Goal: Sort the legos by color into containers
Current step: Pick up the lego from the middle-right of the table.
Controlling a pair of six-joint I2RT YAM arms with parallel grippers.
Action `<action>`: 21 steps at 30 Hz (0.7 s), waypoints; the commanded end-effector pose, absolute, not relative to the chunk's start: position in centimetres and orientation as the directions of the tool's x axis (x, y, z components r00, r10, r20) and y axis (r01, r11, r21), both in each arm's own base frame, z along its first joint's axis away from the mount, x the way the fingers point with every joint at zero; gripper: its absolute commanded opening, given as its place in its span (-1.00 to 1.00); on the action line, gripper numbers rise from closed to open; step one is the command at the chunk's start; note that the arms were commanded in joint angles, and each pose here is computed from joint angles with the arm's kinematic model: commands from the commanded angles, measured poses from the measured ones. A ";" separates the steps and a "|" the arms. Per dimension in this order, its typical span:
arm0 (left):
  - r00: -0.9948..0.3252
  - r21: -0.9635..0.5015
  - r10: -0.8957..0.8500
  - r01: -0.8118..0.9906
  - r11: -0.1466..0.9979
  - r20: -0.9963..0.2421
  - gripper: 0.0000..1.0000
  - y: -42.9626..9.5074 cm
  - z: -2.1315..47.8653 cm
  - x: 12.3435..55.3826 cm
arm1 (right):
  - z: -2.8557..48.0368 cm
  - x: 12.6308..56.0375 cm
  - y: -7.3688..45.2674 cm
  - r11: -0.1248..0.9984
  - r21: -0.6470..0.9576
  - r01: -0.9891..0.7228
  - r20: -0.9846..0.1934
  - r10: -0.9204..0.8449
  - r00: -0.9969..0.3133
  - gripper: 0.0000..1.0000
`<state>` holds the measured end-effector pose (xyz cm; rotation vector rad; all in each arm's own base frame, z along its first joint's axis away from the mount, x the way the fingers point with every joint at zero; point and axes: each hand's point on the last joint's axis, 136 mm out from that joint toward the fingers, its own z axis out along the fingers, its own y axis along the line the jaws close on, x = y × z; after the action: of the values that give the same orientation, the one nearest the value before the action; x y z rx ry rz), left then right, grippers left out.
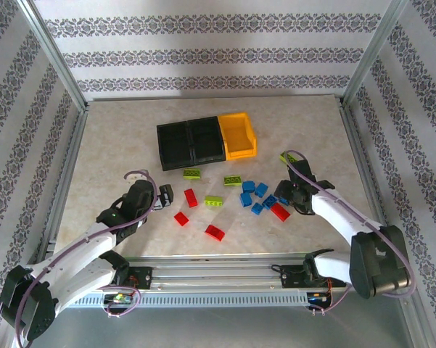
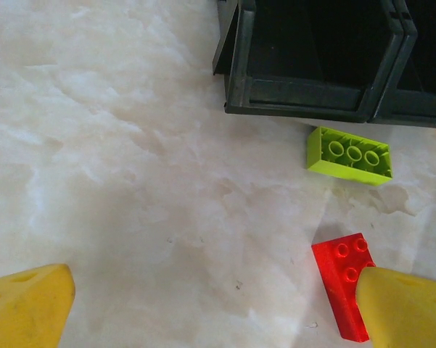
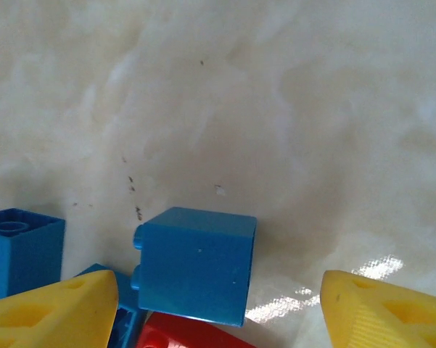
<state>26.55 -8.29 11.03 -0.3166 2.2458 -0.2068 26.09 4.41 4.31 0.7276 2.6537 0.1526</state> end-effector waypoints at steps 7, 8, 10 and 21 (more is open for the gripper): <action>-0.567 -0.272 -0.335 -0.195 0.942 -0.753 0.99 -7.3 11.4 26.1 | 3.1 27.6 5.9 0.854 0.228 0.468 -0.292 0.519 -0.803 0.43; -0.566 -0.272 -0.336 -0.196 0.942 -0.753 0.99 -7.2 11.4 26.0 | 2.9 27.7 6.0 0.852 0.229 0.471 -0.288 0.521 -0.803 0.43; -0.563 -0.271 -0.338 -0.202 0.941 -0.754 0.99 -7.0 11.4 25.9 | 2.5 27.8 6.1 0.849 0.230 0.476 -0.278 0.526 -0.804 0.39; -0.563 -0.271 -0.338 -0.202 0.941 -0.754 0.99 -7.0 11.2 25.9 | 1.9 28.2 6.3 0.855 0.206 0.476 -0.273 0.517 -0.811 0.28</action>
<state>26.15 -7.31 11.63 -0.3648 2.1893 -0.2037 27.45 5.72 1.68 0.7502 2.7190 0.1713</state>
